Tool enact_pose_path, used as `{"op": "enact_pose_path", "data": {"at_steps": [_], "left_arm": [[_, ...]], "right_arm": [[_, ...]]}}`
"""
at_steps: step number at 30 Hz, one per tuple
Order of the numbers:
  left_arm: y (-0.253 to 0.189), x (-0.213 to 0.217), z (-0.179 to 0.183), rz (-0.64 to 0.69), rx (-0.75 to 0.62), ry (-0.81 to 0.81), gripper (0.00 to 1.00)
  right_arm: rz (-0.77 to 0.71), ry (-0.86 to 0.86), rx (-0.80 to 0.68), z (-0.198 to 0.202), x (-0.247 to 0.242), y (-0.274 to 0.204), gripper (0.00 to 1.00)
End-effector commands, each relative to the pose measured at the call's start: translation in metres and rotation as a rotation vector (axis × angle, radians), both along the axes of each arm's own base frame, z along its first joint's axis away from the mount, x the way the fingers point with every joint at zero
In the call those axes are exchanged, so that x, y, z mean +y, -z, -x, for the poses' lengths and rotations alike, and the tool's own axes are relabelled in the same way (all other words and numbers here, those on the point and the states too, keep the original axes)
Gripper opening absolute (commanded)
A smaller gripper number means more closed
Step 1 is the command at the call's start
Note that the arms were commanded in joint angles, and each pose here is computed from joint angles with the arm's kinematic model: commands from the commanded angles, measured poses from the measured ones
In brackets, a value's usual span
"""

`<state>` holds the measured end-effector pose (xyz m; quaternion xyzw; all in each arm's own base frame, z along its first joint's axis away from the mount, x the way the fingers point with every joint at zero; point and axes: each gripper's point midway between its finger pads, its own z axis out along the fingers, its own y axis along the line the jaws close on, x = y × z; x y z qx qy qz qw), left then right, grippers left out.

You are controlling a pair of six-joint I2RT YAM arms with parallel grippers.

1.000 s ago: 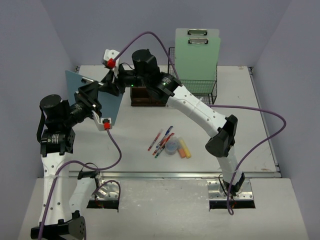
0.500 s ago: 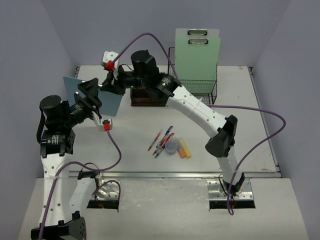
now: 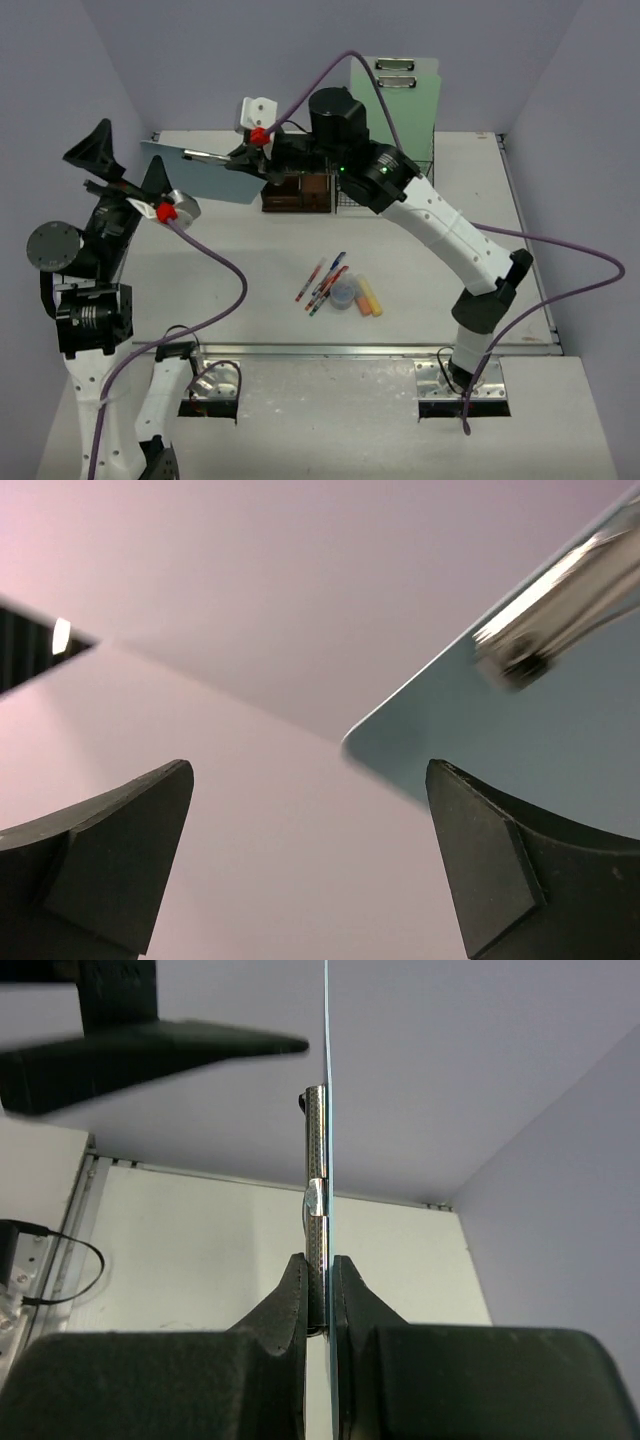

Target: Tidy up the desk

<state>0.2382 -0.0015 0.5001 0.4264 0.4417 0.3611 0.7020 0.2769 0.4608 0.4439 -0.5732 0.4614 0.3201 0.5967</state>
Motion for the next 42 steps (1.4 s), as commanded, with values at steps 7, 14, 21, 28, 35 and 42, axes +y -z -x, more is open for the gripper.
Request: {"op": "enact_pose_path", "data": {"at_steps": [7, 14, 21, 28, 35, 42], "left_arm": [[-0.058, 0.031, 0.053, 0.768, -0.084, -0.061, 1.0], [-0.02, 0.013, 0.003, 0.985, 0.226, -0.015, 1.0], [0.049, -0.016, -0.04, 1.071, 0.536, 0.071, 1.0], [0.076, -0.029, -0.05, 1.09, 0.618, 0.132, 1.0], [0.096, -0.029, -0.052, 1.084, 0.653, 0.119, 1.0], [0.107, -0.031, -0.052, 1.093, 0.679, 0.119, 1.0]], "right_arm": [[0.041, 0.062, -0.18, 0.023, -0.088, -0.04, 0.0], [0.15, 0.18, -0.297, -0.006, -0.178, -0.048, 0.0], [0.289, 0.188, -0.365, -0.018, -0.249, -0.041, 0.0], [0.388, 0.173, -0.261, -0.027, -0.289, 0.008, 0.0], [0.418, 0.15, -0.201, -0.042, -0.299, 0.032, 0.0], [0.429, 0.143, -0.183, -0.06, -0.3, 0.049, 0.0]]}}
